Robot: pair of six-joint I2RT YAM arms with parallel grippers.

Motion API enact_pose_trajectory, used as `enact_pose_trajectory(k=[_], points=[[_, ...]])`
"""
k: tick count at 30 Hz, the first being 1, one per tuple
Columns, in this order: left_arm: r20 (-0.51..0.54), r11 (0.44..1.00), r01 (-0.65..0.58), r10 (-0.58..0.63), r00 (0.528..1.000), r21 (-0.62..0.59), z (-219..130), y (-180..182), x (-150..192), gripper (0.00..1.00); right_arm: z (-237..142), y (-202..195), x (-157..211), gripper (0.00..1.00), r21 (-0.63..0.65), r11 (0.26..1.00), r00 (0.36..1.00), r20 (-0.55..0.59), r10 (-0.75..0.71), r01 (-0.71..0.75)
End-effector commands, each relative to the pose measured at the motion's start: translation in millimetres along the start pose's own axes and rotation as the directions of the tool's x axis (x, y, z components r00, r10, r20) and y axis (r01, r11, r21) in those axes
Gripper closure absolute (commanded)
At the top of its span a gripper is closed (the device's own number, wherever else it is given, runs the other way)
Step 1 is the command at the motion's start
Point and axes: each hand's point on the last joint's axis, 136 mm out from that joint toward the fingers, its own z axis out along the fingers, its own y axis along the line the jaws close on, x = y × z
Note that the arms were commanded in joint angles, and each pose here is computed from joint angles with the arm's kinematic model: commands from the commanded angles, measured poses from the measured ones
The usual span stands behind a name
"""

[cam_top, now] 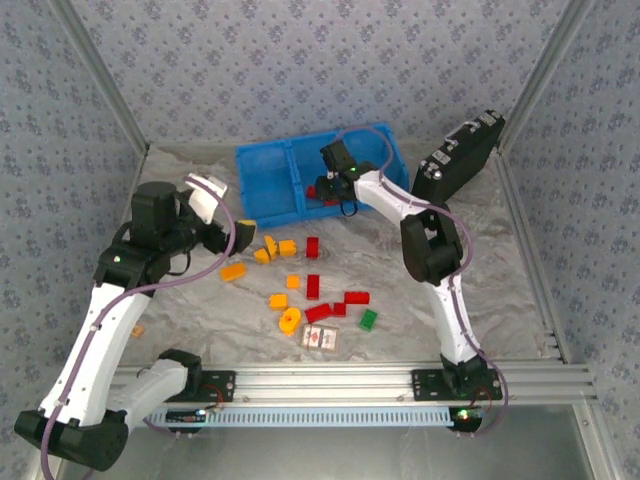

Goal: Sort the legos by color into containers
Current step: Place the lego in the container, then pick up the lego from the center of the table.

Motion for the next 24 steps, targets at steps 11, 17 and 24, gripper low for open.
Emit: enact_pose_trajectory(k=[11,17,24], points=[[0.06,1.0,-0.026,0.025,0.998,0.012,-11.7,-3.9,-17.6,0.0,-74.0,39.1,40.9,0.5,-0.053,0.997,0.998,-0.01,-0.064,0.063],[0.073,0.999,-0.022,0.018,0.997,0.041,-12.9,-9.3,-25.5,0.0,-68.7,60.5,89.7,0.49,-0.105,0.994,0.996,-0.085,-0.03,0.021],[0.084,0.999,-0.024,0.021,0.996,0.044,-17.7,-12.0,-26.1,0.0,-60.7,71.1,118.2,0.42,-0.092,0.995,0.991,-0.131,-0.038,0.026]])
